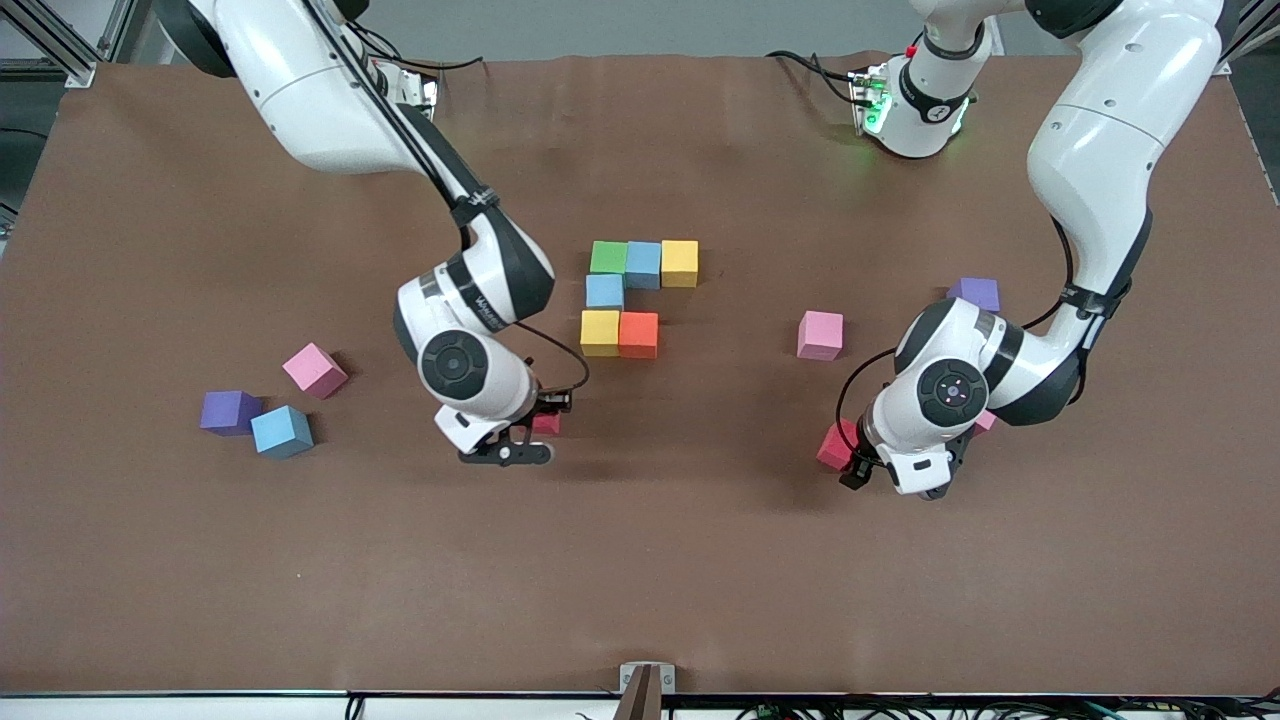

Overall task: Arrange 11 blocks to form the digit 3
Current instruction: 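Grasp the second red block with the left gripper while the right gripper carries red, then carry both red blocks to the centre row with both grippers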

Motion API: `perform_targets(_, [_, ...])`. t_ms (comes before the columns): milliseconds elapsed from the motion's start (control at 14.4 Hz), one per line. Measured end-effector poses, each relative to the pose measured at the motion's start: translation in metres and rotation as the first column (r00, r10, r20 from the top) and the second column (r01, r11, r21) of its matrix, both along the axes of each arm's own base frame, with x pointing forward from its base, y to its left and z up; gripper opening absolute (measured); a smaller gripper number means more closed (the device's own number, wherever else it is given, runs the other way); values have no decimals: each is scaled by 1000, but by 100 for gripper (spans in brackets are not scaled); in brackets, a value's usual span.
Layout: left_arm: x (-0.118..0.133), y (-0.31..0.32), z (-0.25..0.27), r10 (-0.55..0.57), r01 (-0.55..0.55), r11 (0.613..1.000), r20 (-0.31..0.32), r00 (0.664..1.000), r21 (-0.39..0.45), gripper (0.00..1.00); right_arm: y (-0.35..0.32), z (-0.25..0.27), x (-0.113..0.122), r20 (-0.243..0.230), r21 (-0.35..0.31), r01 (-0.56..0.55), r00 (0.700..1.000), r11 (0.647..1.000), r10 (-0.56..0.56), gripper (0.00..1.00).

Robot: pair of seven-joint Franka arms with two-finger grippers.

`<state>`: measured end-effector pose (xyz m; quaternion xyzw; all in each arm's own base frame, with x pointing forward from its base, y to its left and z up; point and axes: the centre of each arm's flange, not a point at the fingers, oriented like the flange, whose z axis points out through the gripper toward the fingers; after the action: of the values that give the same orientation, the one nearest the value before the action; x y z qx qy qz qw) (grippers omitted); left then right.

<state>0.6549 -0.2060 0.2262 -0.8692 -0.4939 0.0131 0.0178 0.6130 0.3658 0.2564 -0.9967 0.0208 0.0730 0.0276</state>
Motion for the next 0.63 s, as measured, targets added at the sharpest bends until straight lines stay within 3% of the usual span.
perform_targets(348, [-1,0,-11,-28,27,1000,-13,1000,-7,96,33,-21,-20,-4,-7,8,1000,1000,-8,56])
perform_targets(626, [-1,1,-14,-27,27,1000,-17,999,-10,60,58,-29,-36,-2,-10,7,1000,1000,-7,56])
